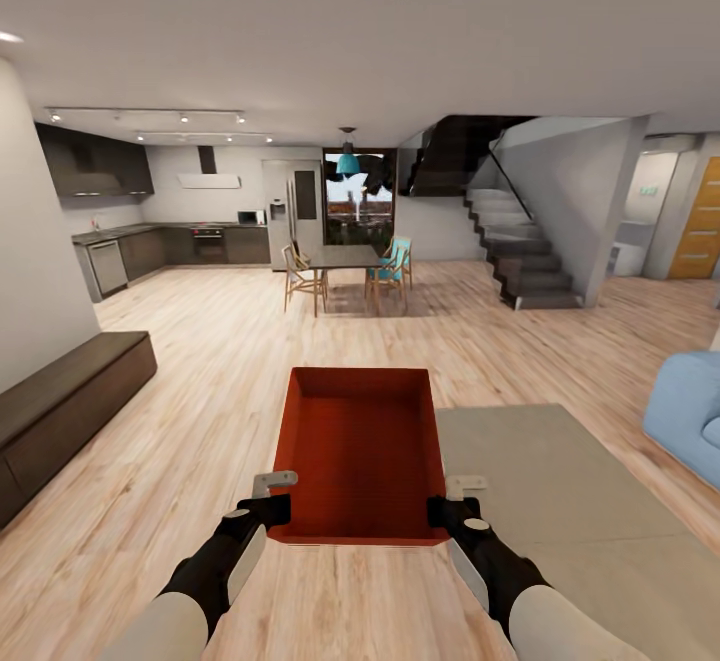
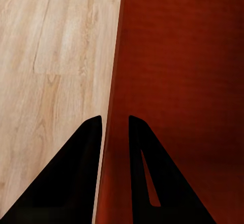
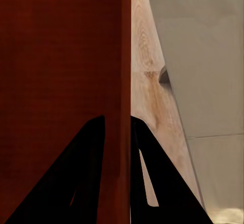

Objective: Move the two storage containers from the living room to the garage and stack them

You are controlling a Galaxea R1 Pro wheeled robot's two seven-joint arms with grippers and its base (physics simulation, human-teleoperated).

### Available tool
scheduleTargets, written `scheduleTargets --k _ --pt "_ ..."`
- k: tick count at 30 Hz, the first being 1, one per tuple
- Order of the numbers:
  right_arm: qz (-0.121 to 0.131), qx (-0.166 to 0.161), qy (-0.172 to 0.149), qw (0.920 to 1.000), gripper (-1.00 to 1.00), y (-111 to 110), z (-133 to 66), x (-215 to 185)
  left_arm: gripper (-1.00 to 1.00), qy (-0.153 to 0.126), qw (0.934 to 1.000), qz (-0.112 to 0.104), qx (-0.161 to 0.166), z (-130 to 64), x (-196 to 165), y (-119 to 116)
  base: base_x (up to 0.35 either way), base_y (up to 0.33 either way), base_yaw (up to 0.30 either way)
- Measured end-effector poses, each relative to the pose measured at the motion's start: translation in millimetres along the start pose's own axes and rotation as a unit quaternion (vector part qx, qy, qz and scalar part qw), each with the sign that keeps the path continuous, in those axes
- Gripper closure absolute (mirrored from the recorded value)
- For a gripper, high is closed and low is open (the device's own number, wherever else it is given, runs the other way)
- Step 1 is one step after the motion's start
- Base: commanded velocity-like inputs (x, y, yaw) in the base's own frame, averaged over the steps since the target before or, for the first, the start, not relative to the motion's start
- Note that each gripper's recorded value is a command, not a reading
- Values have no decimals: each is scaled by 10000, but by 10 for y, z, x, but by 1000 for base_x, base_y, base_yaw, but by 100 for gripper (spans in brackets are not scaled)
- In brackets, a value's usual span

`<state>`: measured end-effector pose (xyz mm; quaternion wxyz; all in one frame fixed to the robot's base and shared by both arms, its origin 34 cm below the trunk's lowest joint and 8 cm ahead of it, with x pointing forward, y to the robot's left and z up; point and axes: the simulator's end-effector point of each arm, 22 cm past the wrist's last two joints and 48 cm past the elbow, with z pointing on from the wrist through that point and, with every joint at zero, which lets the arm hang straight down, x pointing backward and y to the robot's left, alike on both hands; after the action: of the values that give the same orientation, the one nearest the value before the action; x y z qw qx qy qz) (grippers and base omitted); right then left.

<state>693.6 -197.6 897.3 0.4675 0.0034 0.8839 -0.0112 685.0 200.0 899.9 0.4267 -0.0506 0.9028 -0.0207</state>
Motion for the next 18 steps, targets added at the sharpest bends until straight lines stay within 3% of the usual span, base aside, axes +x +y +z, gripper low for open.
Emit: scheduleTargets --k 18 --pt "-1 0 -7 10000 100 1 0 -3 100 -6 10000 -4 1 0 -2 0 322 0 0"
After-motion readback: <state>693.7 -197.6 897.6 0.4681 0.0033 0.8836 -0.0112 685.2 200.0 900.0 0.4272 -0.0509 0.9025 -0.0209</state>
